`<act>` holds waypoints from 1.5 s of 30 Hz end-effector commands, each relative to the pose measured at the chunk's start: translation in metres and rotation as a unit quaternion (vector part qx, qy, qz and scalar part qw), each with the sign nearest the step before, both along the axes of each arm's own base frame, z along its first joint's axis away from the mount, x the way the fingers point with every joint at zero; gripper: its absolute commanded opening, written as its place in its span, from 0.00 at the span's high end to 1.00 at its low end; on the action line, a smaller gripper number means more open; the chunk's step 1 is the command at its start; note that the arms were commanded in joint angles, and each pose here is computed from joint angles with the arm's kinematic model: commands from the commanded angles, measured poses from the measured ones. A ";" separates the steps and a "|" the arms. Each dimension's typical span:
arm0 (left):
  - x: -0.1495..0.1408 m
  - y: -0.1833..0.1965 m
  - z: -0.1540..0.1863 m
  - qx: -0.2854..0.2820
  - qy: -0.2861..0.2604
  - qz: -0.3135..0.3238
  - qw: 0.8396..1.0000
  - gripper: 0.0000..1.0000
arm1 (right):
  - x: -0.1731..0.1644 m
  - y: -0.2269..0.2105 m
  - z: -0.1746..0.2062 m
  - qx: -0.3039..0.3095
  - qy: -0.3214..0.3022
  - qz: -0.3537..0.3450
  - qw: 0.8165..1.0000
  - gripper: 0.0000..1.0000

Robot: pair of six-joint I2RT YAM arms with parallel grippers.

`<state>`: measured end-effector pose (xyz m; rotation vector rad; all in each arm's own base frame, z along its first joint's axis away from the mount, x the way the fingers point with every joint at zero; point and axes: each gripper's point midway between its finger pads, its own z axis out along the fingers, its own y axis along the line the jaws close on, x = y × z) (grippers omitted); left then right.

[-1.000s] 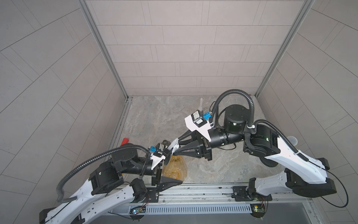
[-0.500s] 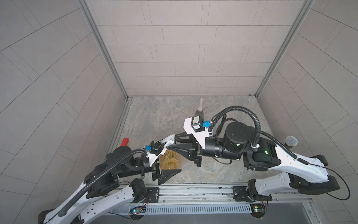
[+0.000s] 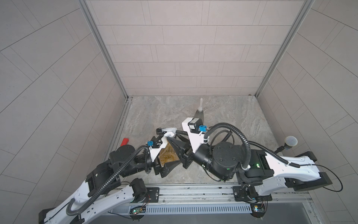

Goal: Attach spray nozzles to spray bottles
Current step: Screw the spray nozzle on the spray bottle.

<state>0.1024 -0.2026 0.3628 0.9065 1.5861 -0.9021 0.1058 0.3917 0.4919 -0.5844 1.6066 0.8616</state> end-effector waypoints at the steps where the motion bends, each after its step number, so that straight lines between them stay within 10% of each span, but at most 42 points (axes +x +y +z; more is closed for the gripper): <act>1: 0.006 0.005 0.039 -0.066 -0.018 0.022 0.997 1.00 | -0.035 0.001 -0.014 -0.053 -0.022 0.092 0.994 0.50; 6: -0.008 0.006 0.039 -0.070 -0.017 -0.009 0.997 1.00 | -0.061 -0.035 0.007 -0.040 -0.061 0.182 0.981 0.33; 16: -0.062 -0.014 0.038 -0.079 0.016 -0.179 0.981 1.00 | -0.053 -0.045 0.029 0.000 -0.028 0.369 0.929 0.30; 45: -0.062 -0.020 0.029 -0.068 0.029 -0.193 0.978 1.00 | -0.039 -0.007 0.040 0.021 -0.015 0.369 0.929 0.52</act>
